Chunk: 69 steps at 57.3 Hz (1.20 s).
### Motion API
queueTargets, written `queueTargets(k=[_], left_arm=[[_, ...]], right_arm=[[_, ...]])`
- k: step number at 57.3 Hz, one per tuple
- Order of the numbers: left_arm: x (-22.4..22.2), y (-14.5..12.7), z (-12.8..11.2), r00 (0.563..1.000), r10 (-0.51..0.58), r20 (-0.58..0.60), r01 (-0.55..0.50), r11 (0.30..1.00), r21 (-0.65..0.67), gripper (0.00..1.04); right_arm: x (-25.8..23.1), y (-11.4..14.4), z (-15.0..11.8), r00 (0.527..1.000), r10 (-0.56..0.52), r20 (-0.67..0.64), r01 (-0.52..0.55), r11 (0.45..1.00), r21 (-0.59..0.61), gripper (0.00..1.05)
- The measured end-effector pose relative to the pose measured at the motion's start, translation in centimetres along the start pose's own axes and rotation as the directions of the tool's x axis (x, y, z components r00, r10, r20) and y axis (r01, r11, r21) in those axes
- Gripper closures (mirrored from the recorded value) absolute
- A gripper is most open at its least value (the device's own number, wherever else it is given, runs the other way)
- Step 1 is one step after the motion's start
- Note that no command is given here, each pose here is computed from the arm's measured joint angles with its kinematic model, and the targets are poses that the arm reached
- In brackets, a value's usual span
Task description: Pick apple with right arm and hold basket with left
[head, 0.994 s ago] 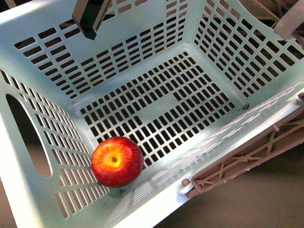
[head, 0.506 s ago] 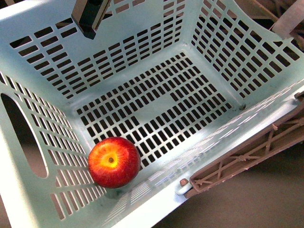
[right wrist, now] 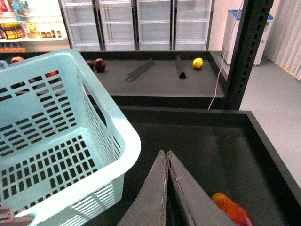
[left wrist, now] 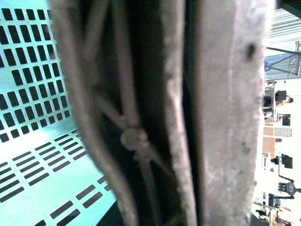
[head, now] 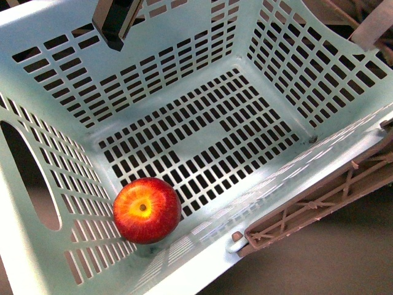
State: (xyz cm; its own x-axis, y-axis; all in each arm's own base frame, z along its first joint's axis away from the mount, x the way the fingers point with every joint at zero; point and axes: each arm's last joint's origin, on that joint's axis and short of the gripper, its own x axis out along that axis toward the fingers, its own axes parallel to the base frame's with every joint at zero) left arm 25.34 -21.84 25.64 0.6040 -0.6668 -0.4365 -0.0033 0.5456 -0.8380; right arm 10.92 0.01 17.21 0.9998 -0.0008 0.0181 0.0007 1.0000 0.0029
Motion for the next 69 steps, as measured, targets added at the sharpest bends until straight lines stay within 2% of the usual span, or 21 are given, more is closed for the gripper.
queueTargets(k=[8,22,56,58,69], left_arm=[[0.0,0.0,0.0,1.000,0.000,0.000,0.000,1.000,0.000,0.90],[0.0,0.0,0.0,1.000,0.000,-0.001,0.000,1.000,0.000,0.90],[0.0,0.0,0.0,1.000,0.000,0.000,0.000,1.000,0.000,0.90],[0.0,0.0,0.0,1.000,0.000,0.000,0.000,1.000,0.000,0.90],[0.0,0.0,0.0,1.000,0.000,0.000,0.000,1.000,0.000,0.90]], right_arm=[[-0.8,0.0,-0.5,0.999,0.000,-0.034,0.000,1.000,0.000,1.03],[-1.2,0.0,-0.3,1.000,0.001,-0.006,-0.001,1.000,0.000,1.02],[-1.2,0.0,-0.3,1.000,0.001,-0.005,-0.001,1.000,0.000,0.10],[-1.2,0.0,-0.3,1.000,0.001,-0.005,-0.001,1.000,0.000,0.07],[-1.2,0.0,-0.3,1.000,0.001,-0.005,-0.001,1.000,0.000,0.09]])
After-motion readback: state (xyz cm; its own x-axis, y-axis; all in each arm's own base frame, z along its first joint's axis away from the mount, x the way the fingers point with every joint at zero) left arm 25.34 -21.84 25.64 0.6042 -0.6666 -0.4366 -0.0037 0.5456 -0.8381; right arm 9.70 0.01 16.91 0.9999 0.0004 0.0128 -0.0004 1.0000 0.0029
